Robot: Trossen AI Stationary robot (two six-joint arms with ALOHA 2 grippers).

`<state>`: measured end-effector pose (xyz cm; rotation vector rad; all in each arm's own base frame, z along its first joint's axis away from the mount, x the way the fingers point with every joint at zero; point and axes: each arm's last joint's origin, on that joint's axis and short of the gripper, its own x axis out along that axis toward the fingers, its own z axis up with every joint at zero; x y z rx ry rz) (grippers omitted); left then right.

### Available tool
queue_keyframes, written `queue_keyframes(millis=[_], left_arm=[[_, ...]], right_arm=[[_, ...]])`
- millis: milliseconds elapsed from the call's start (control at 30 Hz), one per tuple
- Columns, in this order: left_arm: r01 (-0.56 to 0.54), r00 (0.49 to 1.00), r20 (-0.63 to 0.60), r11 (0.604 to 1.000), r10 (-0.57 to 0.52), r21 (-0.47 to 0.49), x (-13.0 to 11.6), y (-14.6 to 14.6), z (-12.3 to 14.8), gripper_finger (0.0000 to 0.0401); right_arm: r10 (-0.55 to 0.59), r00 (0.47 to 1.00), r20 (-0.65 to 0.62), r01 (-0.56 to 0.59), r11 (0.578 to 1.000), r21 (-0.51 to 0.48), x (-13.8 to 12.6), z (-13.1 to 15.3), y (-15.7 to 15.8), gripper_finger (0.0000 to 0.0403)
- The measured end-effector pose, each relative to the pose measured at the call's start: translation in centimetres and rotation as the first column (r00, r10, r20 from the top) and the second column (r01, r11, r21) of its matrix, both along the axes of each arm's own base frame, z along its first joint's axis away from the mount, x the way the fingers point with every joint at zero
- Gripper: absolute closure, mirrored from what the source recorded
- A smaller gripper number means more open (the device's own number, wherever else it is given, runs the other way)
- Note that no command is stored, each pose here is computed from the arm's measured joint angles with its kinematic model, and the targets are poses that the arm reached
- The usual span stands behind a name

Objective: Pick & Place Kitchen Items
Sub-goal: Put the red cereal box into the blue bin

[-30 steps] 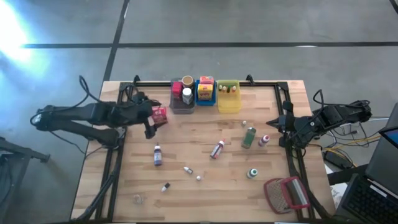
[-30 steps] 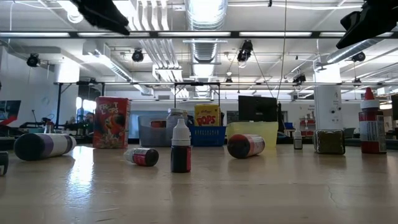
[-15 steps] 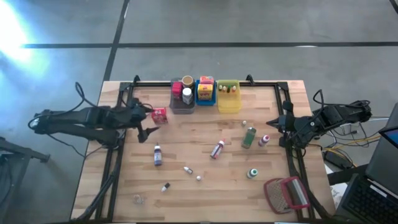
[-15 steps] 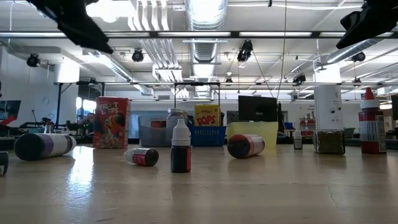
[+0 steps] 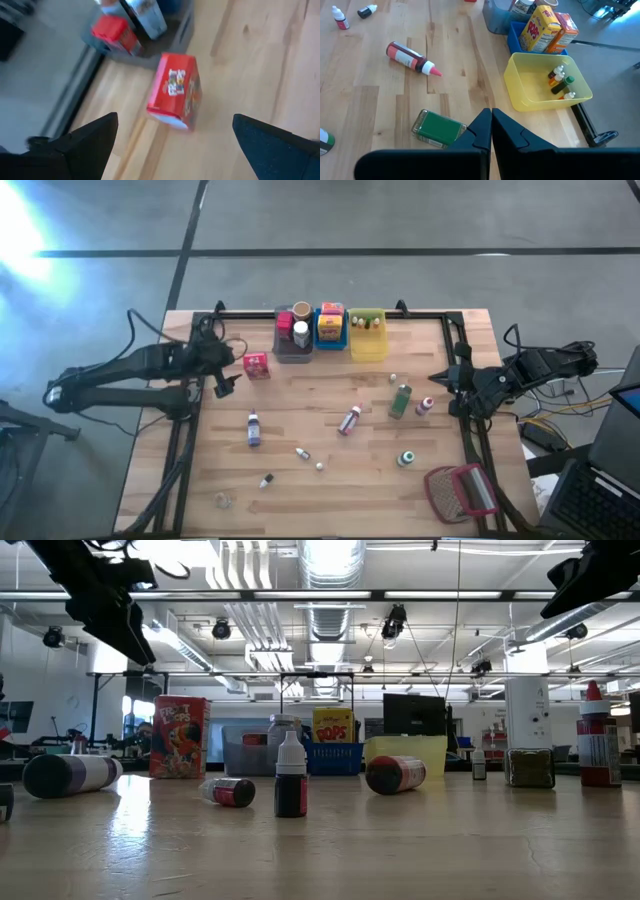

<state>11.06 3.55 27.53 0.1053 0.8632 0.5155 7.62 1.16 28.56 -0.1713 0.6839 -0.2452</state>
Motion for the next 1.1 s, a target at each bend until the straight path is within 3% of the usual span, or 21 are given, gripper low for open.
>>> queue_keyframes(millis=[200, 433, 733, 1100], left_arm=[[0.01, 0.998, -0.06, 0.998, -0.014, -0.06, 0.1, 2.6, -0.5, 0.0002], [0.119, 0.992, -0.012, 0.984, -0.122, -0.13, 0.5, 5.0, -1.8, 0.0019], [0.156, 0.982, -0.079, 0.975, -0.17, -0.16, 1.4, 5.8, -4.9, 0.003], [0.164, 0.98, -0.087, 0.973, -0.179, -0.161, 2.0, 6.3, -5.4, 0.0035]], right_arm=[[-0.001, 1.0, 0.0, 0.001, 1.0, 0.0, 0.0, 0.0, 0.0, 0.0394], [0.0, 1.0, 0.0, 0.0, 1.0, 0.0, 0.0, 0.0, 0.0, 0.0394], [0.0, 1.0, 0.0, 0.0, 1.0, 0.0, 0.0, 0.0, 0.0, 0.0394], [0.0, 1.0, 0.0, 0.0, 1.0, 0.0, 0.0, 0.0, 0.0, 0.0394]])
